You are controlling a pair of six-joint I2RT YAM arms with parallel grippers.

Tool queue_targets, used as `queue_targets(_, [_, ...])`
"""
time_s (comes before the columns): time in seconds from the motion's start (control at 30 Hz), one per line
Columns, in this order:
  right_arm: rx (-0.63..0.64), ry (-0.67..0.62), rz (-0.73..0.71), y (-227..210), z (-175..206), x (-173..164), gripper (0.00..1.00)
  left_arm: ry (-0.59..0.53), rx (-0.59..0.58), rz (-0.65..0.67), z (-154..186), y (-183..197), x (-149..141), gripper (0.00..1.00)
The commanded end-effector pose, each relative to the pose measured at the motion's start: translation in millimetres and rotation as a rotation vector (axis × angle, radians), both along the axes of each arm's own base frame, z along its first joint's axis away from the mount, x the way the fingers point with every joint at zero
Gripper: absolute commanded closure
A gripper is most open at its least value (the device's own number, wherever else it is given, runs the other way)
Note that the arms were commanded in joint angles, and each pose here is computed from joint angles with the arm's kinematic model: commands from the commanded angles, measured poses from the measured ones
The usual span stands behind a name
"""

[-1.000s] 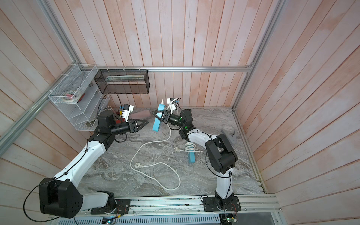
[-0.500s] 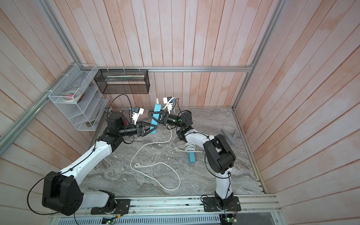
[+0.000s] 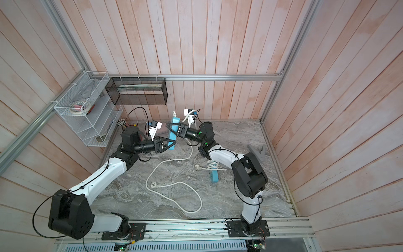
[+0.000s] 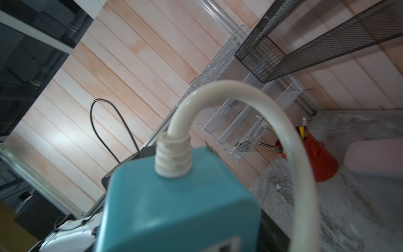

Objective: Wrap the cord around the power strip
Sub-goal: Adjust the power strip.

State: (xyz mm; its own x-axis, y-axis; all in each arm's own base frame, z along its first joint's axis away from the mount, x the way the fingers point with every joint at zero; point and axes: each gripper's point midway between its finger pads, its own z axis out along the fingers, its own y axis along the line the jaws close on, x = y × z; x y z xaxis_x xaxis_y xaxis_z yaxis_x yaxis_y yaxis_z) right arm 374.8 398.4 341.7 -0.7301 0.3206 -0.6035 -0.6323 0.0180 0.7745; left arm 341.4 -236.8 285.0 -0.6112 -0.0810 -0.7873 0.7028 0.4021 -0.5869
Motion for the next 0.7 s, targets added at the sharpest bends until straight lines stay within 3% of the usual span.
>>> queue_targets(0.0, [-0.236, 0.182, -0.21, -25.7, -44.1, 31.3, 0.27, -0.128, 0.168, 0.153, 0.8, 22.4, 21.0, 0.87])
queue_targets(0.23, [-0.381, 0.22, -0.261, -19.5, -50.7, 38.9, 0.32, -0.135, 0.294, 0.18, -22.7, 16.5, 22.3, 0.88])
queue_targets(0.37, [-0.446, 0.238, -0.298, -11.5, -54.2, 53.0, 0.43, -0.139, 0.362, 0.21, -31.1, 18.1, 24.4, 0.85])
queue_targets(0.53, [-0.504, 0.223, -0.302, 5.5, -63.0, 60.8, 0.51, -0.156, 0.338, 0.203, -21.6, 15.9, 22.2, 0.83])
queue_targets(0.67, [-0.499, 0.165, -0.319, 6.1, -58.6, 64.0, 0.69, -0.158, 0.328, 0.187, -14.5, 14.9, 18.5, 0.73])
